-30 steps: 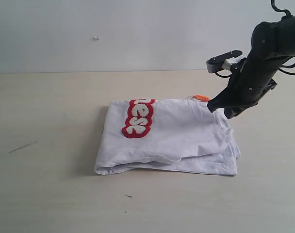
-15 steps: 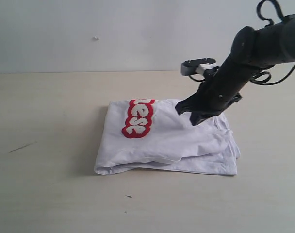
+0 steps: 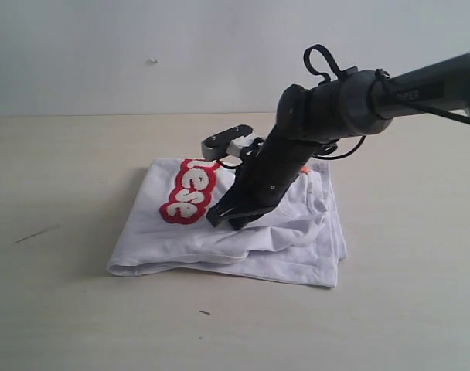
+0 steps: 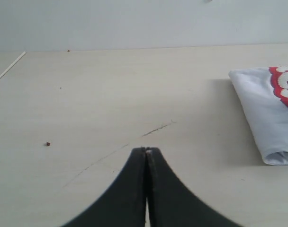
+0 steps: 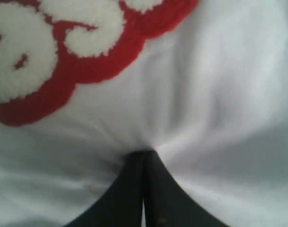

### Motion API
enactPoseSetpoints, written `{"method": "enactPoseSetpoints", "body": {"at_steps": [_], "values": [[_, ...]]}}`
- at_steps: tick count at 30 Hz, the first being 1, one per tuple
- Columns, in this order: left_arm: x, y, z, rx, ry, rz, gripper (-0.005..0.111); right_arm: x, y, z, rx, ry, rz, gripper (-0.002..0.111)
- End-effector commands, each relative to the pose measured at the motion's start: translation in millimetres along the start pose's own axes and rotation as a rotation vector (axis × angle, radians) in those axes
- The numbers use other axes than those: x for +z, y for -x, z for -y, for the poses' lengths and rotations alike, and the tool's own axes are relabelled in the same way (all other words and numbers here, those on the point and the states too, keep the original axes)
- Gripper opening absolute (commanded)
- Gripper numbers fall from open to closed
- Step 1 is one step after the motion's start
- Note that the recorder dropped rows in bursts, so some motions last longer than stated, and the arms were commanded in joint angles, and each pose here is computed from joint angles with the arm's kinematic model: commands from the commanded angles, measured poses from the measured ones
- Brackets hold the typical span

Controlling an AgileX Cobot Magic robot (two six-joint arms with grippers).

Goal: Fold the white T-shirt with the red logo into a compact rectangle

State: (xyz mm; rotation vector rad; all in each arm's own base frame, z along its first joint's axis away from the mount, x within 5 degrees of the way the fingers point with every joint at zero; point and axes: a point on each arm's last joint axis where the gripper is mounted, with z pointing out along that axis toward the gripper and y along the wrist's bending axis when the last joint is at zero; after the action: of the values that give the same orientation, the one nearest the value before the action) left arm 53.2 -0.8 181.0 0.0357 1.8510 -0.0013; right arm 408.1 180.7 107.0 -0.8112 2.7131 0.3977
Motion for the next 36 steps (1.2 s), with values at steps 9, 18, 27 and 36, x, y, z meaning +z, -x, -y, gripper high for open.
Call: {"method": "enactPoseSetpoints", "body": {"at_steps": [9, 18, 27, 36], "values": [[0, 0, 0.3, -0.006, -0.003, 0.012, 0.0, -33, 20, 30, 0.122, -0.422, 0.076, 0.0], [0, 0, 0.3, -0.006, -0.003, 0.012, 0.0, 12, 22, 43, 0.133, -0.439, 0.163, 0.0], [0, 0, 0.3, -0.006, -0.003, 0.012, 0.0, 4, 42, 46, 0.116, -0.466, 0.223, 0.0], [0, 0, 0.3, -0.006, -0.003, 0.012, 0.0, -50, 51, 25, 0.142, -0.44, 0.317, 0.0]]}}
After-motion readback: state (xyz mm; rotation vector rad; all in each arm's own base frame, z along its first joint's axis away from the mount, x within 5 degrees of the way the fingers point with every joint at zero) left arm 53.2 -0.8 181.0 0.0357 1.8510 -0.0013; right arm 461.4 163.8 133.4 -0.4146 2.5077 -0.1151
